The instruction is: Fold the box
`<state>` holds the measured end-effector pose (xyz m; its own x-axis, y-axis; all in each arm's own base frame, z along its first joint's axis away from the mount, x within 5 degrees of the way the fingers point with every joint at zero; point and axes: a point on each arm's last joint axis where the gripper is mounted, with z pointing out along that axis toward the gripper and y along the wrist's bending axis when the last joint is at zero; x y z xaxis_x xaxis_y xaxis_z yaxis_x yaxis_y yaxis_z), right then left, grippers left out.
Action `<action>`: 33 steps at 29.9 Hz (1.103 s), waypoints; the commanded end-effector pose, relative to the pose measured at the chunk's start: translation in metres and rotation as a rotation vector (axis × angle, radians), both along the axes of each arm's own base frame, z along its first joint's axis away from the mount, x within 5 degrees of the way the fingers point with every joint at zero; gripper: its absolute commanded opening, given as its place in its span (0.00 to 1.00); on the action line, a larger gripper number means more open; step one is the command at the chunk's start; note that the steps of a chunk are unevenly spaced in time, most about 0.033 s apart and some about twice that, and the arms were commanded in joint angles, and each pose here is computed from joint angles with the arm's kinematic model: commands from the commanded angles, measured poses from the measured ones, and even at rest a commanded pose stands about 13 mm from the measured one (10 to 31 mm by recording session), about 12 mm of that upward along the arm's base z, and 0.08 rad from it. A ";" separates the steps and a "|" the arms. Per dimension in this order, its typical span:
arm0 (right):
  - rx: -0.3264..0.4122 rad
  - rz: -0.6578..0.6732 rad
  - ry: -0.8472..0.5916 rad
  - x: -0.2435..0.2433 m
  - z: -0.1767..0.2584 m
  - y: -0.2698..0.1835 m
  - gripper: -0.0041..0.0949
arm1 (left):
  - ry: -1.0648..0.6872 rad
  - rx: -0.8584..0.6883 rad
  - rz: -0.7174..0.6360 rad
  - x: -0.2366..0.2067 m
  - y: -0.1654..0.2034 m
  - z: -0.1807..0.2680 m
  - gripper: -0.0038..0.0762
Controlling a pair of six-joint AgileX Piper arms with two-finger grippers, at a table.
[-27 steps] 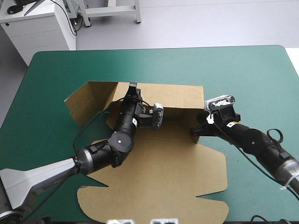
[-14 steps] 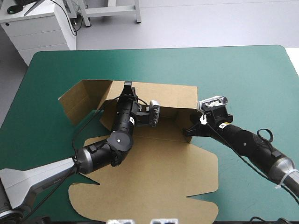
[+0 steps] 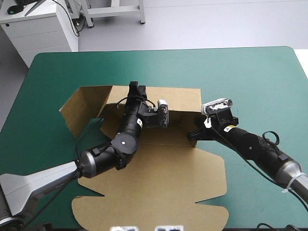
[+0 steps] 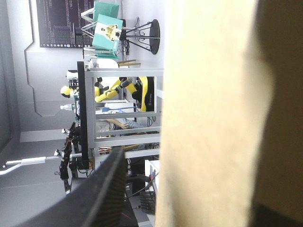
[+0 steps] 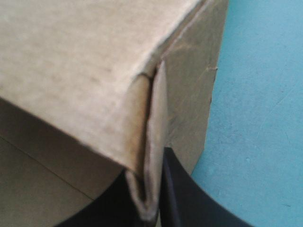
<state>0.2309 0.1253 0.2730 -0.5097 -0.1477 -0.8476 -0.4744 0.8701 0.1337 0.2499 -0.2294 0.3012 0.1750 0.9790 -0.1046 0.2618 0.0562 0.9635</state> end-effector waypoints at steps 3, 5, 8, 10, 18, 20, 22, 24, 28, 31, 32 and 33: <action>-0.010 0.015 -0.058 0.005 0.027 0.002 0.04 | -0.179 -0.134 -0.016 -0.001 -0.003 0.054 0.67; -0.043 0.005 -0.044 0.010 0.032 -0.001 0.04 | -0.180 -0.145 -0.030 -0.003 -0.006 0.057 0.67; -0.113 -0.028 0.013 0.019 0.032 -0.008 0.04 | -0.181 -0.145 -0.068 -0.011 -0.015 0.058 0.67; -0.158 -0.045 0.015 0.023 0.036 -0.010 0.04 | -0.180 -0.143 -0.106 -0.021 -0.024 0.058 0.66; -0.211 -0.106 -0.001 0.030 0.050 -0.015 0.04 | -0.215 -0.116 -0.180 -0.055 -0.047 0.060 0.66; -0.229 -0.134 -0.002 0.031 0.052 -0.019 0.04 | -0.230 -0.093 -0.185 -0.060 -0.049 0.061 0.66; -0.249 -0.147 -0.003 0.031 0.051 -0.021 0.04 | -0.234 -0.093 -0.188 -0.064 -0.051 0.062 0.66; -0.260 -0.157 0.001 0.031 0.051 -0.023 0.04 | -0.237 -0.096 -0.195 -0.067 -0.053 0.062 0.66; -0.255 -0.175 0.011 0.031 0.051 -0.024 0.04 | -0.234 -0.114 -0.222 -0.073 -0.053 0.066 0.66; -0.253 -0.178 0.011 0.032 0.051 -0.024 0.04 | -0.233 -0.144 -0.241 -0.077 -0.051 0.072 0.66; -0.251 -0.182 0.011 0.032 0.051 -0.024 0.04 | -0.234 -0.151 -0.249 -0.079 -0.050 0.074 0.66; -0.252 -0.184 0.010 0.032 0.051 -0.024 0.04 | -0.235 -0.157 -0.260 -0.082 -0.051 0.076 0.66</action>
<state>0.2599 0.1035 0.3035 -0.6353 -0.2623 -0.7264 -0.3108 0.9479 -0.0704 0.1779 -0.2880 0.3350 0.3862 0.9019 -0.1936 0.2193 0.1141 0.9690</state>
